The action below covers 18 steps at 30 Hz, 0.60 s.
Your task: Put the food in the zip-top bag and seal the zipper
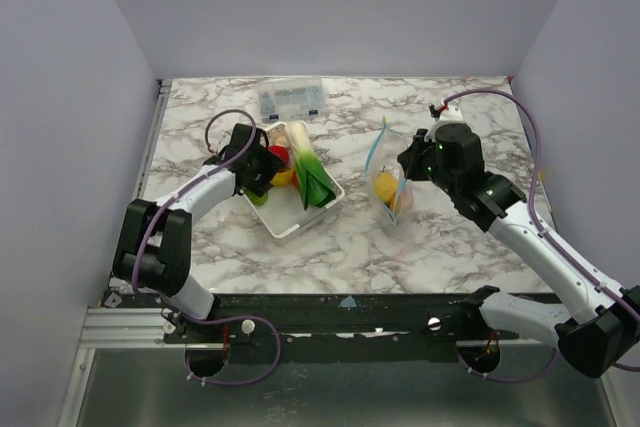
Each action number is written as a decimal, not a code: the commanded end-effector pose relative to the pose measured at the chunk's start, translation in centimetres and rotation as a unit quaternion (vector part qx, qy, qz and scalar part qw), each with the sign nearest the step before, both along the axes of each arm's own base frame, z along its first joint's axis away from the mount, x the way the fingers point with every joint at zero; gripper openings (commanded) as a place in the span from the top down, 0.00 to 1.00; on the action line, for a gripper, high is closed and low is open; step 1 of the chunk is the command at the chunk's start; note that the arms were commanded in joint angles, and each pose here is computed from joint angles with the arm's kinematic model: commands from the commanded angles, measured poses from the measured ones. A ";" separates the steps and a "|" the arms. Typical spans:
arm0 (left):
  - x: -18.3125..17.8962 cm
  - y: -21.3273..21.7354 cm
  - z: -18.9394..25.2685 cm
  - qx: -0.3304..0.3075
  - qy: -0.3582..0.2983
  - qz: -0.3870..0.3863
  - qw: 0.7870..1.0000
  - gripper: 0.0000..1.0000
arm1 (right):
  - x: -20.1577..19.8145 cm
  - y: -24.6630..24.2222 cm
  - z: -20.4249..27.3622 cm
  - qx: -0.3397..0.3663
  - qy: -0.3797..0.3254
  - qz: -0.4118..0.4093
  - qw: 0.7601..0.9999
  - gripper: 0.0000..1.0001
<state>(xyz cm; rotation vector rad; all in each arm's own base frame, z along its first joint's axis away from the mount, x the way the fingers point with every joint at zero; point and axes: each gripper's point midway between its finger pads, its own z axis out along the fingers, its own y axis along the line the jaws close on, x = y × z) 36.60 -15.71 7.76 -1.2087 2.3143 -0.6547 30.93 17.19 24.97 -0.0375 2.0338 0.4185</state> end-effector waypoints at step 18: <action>7.0 3.2 2.3 0.227 -0.051 -0.114 0.966 0.32 | 0.1 -0.2 0.5 0.005 -0.013 -0.001 1.000 0.99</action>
